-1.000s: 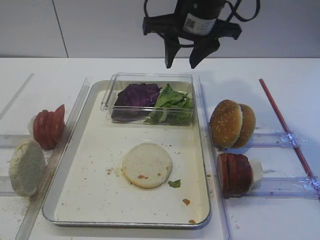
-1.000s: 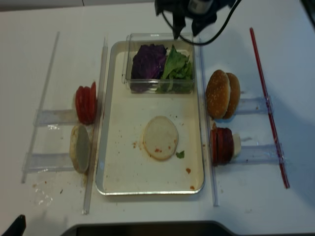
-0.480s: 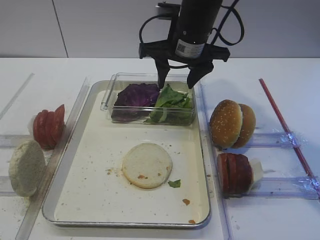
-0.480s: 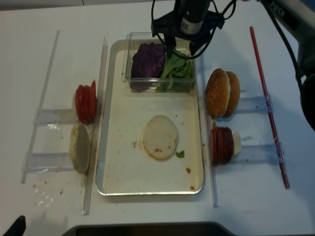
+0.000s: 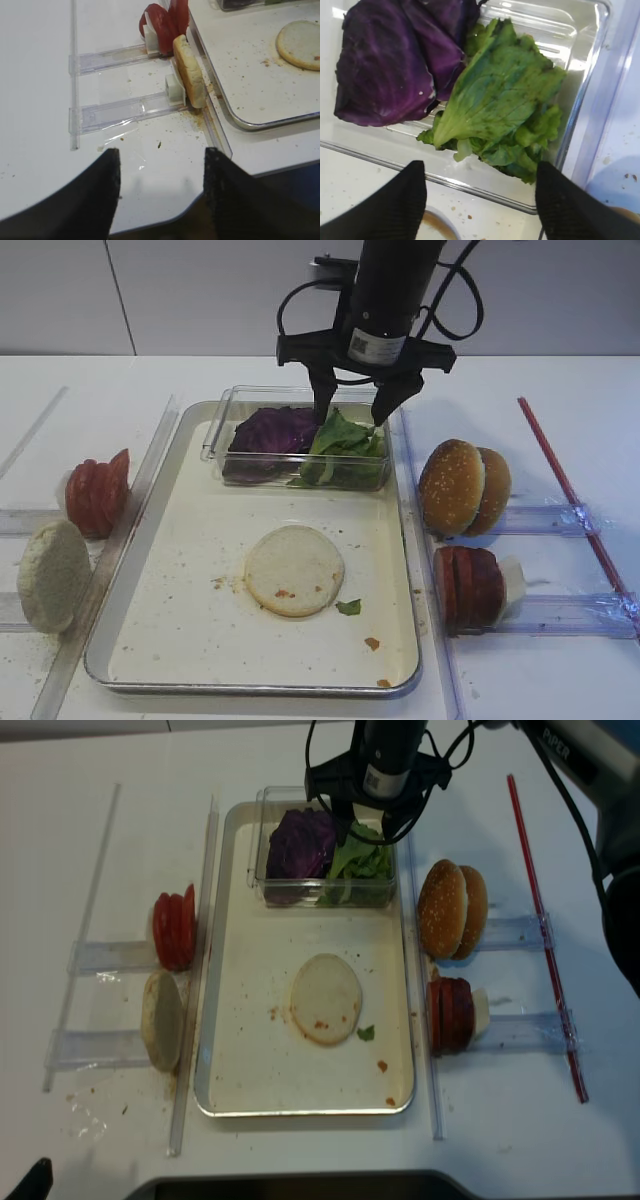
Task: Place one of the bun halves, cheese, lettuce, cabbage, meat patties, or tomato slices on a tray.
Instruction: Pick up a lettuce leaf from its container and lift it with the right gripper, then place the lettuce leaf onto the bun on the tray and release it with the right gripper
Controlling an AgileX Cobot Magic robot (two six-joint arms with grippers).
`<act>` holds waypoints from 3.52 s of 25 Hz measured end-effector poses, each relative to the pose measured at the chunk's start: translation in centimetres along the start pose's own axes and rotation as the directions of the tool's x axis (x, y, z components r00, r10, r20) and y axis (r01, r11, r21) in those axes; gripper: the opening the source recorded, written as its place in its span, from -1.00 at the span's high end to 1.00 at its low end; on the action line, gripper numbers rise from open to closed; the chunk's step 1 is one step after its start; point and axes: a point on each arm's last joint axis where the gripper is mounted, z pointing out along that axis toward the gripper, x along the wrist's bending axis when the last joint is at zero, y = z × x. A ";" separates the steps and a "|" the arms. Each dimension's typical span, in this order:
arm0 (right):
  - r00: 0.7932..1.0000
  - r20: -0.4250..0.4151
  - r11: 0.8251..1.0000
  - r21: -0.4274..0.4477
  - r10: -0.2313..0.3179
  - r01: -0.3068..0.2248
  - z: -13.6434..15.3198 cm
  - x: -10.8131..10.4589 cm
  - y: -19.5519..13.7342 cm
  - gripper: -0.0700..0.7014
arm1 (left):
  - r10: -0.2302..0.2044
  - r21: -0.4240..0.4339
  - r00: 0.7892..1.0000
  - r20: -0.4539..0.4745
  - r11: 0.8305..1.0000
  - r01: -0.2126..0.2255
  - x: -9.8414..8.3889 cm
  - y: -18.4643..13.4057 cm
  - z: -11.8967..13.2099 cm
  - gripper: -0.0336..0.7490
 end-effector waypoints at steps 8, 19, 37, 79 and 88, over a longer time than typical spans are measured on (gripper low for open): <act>1.000 0.010 0.999 0.048 0.012 -0.013 2.7 -0.3 0.2 -0.47 | 0.000 0.000 1.000 0.000 1.000 0.000 0.0 0.0 0.0 0.00; 1.000 0.014 0.997 0.077 0.022 -0.023 5.2 -0.5 0.4 -0.47 | 0.000 0.000 1.000 0.000 1.000 0.000 0.0 0.0 0.0 0.00; 1.000 0.011 0.996 0.087 0.028 -0.029 6.2 -0.5 0.4 0.23 | 0.000 0.000 1.000 0.000 1.000 0.000 0.0 0.0 0.0 0.00; 0.996 -0.088 0.999 -0.037 -0.021 0.018 -5.3 1.5 -3.2 0.59 | -0.001 0.000 1.000 0.002 1.000 0.001 0.0 0.0 0.0 0.00; 0.989 -0.086 0.991 0.038 -0.123 0.127 -4.6 4.9 -7.3 0.59 | -0.001 -0.002 1.000 0.001 1.000 0.001 0.0 0.0 0.0 0.00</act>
